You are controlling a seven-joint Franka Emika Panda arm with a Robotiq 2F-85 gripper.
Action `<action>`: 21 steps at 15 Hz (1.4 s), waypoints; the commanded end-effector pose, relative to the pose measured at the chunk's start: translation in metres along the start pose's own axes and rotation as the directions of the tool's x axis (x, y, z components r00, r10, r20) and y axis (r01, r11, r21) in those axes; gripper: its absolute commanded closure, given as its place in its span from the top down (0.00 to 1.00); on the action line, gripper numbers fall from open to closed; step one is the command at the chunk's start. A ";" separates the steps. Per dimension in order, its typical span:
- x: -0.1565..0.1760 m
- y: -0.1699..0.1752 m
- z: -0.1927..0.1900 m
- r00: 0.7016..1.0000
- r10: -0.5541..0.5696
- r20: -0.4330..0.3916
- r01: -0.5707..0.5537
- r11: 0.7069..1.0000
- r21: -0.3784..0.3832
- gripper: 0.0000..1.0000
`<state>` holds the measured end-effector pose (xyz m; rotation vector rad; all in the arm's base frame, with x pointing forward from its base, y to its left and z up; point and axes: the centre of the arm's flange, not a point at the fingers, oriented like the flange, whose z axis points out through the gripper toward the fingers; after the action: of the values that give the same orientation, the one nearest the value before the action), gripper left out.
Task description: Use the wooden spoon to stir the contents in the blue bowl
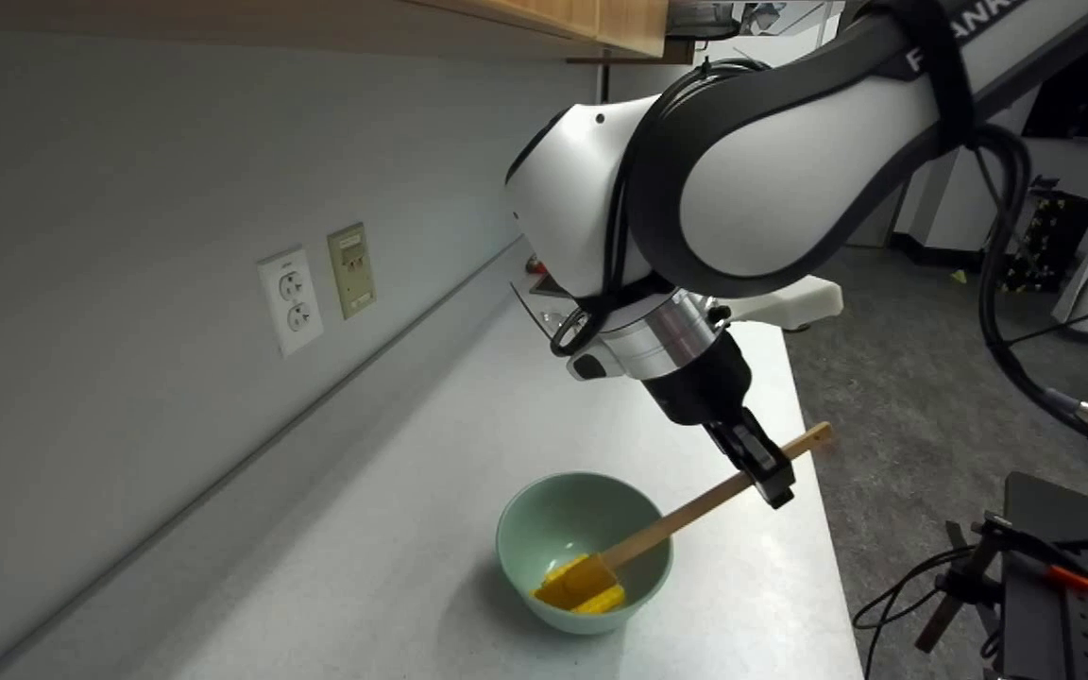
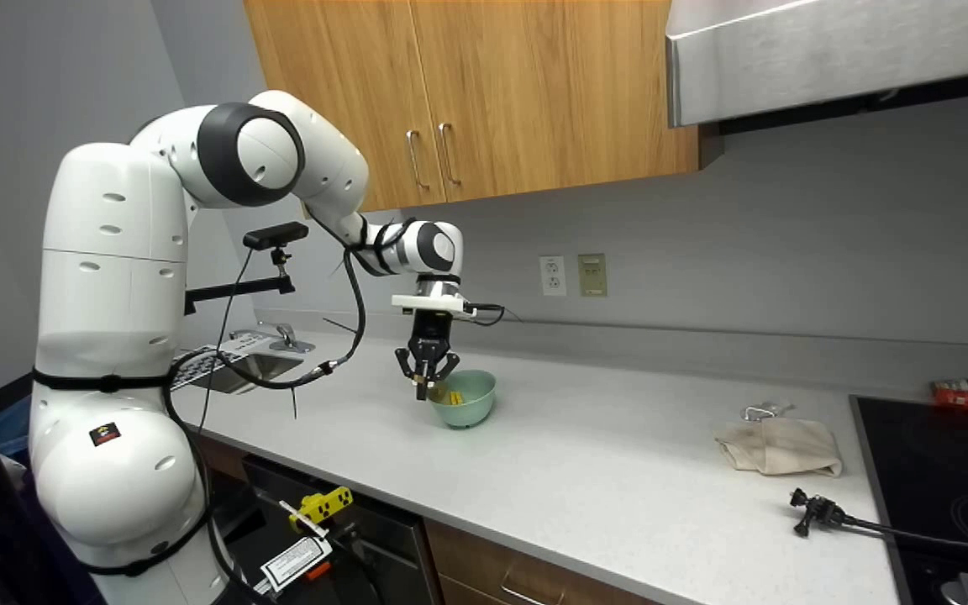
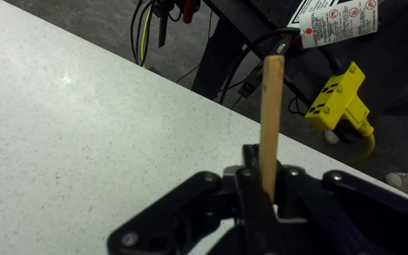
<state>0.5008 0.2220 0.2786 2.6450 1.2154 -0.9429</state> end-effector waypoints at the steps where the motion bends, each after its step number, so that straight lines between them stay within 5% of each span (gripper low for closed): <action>1: -0.002 0.014 -0.002 0.998 0.062 -0.016 -0.062 0.997 -0.044 0.02; 3: -0.003 0.021 0.003 0.994 0.108 -0.001 -0.108 0.990 -0.091 0.02; 11: 0.002 0.021 0.027 0.994 0.096 0.060 -0.094 0.995 -0.032 0.02; 17: 0.015 0.001 0.017 1.000 0.019 0.003 -0.019 0.998 0.052 0.02; 21: 0.010 0.005 0.009 0.997 0.068 -0.020 -0.068 0.998 0.004 0.02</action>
<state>0.4994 0.2257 0.2543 2.6700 1.1406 -0.9757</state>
